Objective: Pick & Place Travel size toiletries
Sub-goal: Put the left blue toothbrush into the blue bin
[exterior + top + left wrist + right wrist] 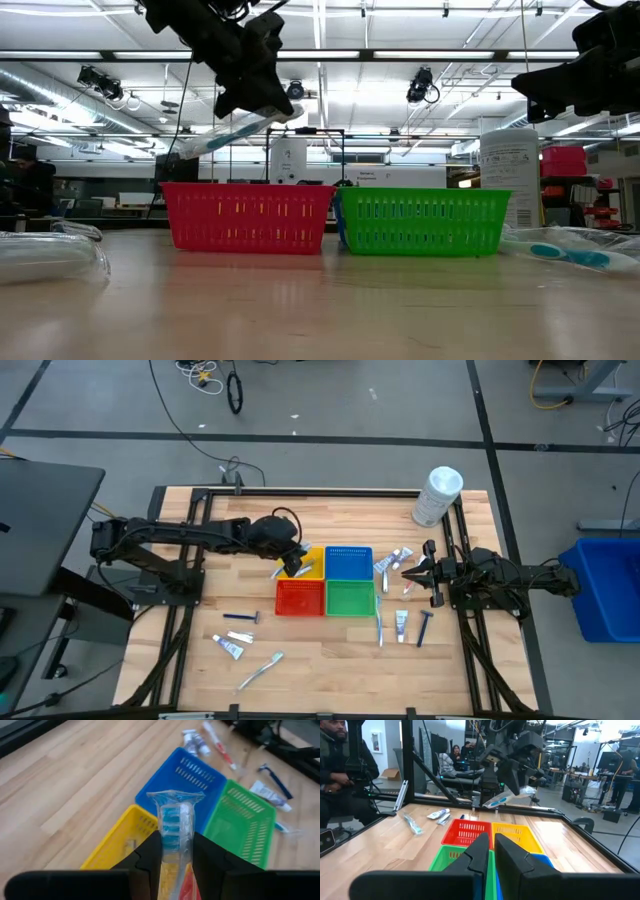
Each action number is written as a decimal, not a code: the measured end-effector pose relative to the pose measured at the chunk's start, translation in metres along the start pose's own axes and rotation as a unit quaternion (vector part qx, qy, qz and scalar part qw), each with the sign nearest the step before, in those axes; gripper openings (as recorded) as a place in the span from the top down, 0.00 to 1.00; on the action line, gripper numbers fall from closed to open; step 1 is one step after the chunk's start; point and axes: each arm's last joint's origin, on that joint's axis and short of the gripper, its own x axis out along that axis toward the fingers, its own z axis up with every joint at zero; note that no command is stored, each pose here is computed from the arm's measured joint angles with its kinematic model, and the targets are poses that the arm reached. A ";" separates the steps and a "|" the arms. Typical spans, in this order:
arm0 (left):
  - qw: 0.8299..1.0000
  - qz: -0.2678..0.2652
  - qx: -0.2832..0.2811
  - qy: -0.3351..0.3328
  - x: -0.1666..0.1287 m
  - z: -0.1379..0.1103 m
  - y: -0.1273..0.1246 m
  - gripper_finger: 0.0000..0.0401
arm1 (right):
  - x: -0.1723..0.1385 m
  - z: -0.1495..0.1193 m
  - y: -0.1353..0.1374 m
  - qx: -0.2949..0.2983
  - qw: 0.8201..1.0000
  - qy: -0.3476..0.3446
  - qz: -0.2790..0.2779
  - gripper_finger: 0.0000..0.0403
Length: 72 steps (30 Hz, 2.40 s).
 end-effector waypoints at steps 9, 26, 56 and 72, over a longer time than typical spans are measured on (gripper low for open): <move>1.000 -0.021 -0.008 -0.005 0.000 0.002 -0.002 0.77 | 0.000 0.000 0.000 0.000 1.000 0.000 0.000 0.90; 0.997 -0.037 0.038 -0.056 0.018 0.054 -0.013 0.76 | 0.000 0.000 0.000 0.000 1.000 0.000 0.000 0.90; 0.980 -0.088 0.084 -0.159 0.038 0.085 -0.021 0.74 | 0.000 0.000 0.000 0.000 1.000 0.000 0.000 0.90; 0.979 -0.101 0.088 -0.155 0.050 0.118 -0.032 0.74 | 0.000 0.000 0.000 0.000 1.000 0.000 0.000 0.90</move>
